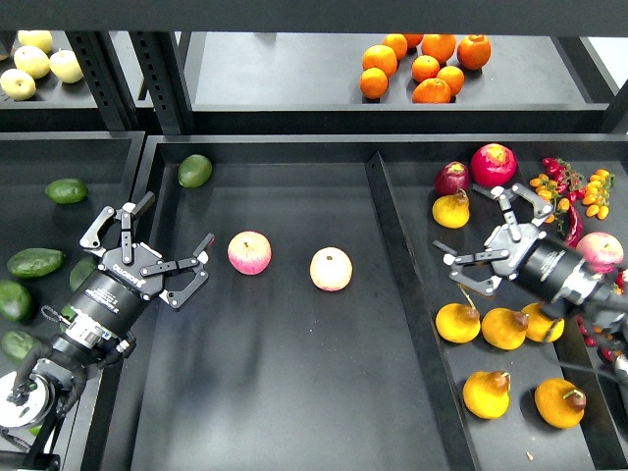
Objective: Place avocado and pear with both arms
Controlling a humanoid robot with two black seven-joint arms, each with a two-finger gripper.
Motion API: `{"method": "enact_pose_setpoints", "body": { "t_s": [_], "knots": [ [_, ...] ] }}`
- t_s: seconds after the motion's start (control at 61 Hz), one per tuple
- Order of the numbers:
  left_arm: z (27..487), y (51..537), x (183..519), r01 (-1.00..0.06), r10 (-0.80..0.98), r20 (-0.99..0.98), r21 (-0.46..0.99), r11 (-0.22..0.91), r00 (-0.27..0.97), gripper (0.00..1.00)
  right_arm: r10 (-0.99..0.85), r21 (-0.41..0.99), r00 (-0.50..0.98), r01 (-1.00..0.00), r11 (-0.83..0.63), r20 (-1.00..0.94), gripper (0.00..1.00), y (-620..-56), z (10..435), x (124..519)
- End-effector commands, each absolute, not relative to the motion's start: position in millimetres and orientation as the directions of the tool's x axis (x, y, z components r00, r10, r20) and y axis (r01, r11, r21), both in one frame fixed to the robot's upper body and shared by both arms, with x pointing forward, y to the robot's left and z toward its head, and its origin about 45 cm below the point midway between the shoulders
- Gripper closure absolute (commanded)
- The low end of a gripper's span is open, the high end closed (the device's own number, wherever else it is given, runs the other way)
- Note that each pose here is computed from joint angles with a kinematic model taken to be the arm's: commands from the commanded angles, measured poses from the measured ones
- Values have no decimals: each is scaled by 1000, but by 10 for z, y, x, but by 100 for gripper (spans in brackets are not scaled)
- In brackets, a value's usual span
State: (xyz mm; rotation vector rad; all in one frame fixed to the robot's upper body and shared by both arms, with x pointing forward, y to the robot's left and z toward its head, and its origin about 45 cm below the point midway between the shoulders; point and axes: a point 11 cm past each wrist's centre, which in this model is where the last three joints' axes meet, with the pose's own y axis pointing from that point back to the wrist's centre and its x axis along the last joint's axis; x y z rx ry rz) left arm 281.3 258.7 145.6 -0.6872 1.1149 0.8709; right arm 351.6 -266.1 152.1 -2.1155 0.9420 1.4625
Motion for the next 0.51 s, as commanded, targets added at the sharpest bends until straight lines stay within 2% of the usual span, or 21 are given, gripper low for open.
{"method": "enact_pose_setpoints", "body": {
  "t_s": [0.0,0.229,0.491],
  "knots": [
    [1442,2575,2797,-863,242,-952,-40,504,186,1,-178,-50,223,-746,-664,-958,0,-2425,1514,3454],
    [1441,2570,2792,-862,242,-952,-40,506,186,1,31,-172,192,-783,-597,-981,0,-1974,1427,3247],
    [1441,2550,2793,-859,240,-952,-40,511,187,1,45,-134,130,-835,-533,-990,0,-2149,1212,3036]
  ]
}}
